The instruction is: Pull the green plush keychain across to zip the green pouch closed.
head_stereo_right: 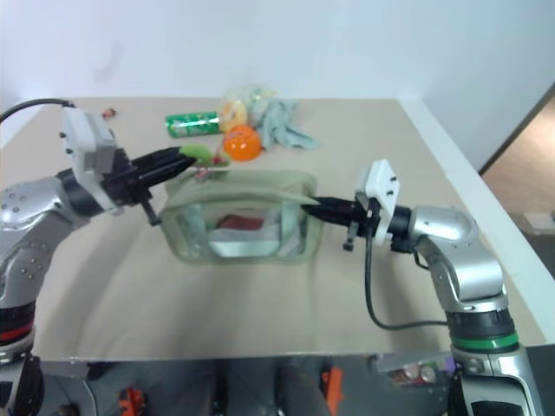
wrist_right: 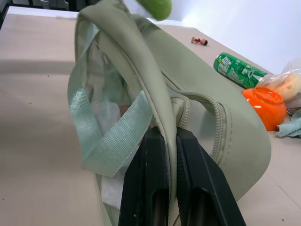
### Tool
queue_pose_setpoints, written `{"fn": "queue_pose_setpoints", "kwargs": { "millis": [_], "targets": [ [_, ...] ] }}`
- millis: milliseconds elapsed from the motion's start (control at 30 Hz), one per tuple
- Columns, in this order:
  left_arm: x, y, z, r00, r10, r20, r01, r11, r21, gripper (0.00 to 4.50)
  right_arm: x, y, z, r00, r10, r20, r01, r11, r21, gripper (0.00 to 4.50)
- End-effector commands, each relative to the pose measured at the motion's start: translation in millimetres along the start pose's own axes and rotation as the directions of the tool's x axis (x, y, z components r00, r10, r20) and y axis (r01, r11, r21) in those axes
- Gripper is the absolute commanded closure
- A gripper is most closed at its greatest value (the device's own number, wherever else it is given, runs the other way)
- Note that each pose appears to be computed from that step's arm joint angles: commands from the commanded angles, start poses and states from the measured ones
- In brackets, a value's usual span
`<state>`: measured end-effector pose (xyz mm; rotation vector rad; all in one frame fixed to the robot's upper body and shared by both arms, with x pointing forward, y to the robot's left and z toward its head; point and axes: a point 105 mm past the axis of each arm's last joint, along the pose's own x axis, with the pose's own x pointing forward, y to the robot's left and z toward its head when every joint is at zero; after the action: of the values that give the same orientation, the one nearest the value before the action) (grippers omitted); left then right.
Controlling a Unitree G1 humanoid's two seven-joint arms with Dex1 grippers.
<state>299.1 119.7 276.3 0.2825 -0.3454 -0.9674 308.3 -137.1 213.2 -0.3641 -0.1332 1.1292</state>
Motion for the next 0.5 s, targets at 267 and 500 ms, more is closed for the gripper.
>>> {"fn": "queue_pose_setpoints", "kwargs": {
  "millis": [267,500],
  "targets": [
    [22,-11,20,0.996,-0.036,0.079,0.031,0.997,0.067,4.43,-6,-5,11,1.000,-0.023,0.018,0.023,0.999,-0.045,4.50],
    [35,-14,24,0.993,-0.054,0.109,0.047,0.996,0.070,4.43,-5,-5,10,1.000,-0.020,0.021,0.021,0.999,-0.043,4.50]
  ]
}}
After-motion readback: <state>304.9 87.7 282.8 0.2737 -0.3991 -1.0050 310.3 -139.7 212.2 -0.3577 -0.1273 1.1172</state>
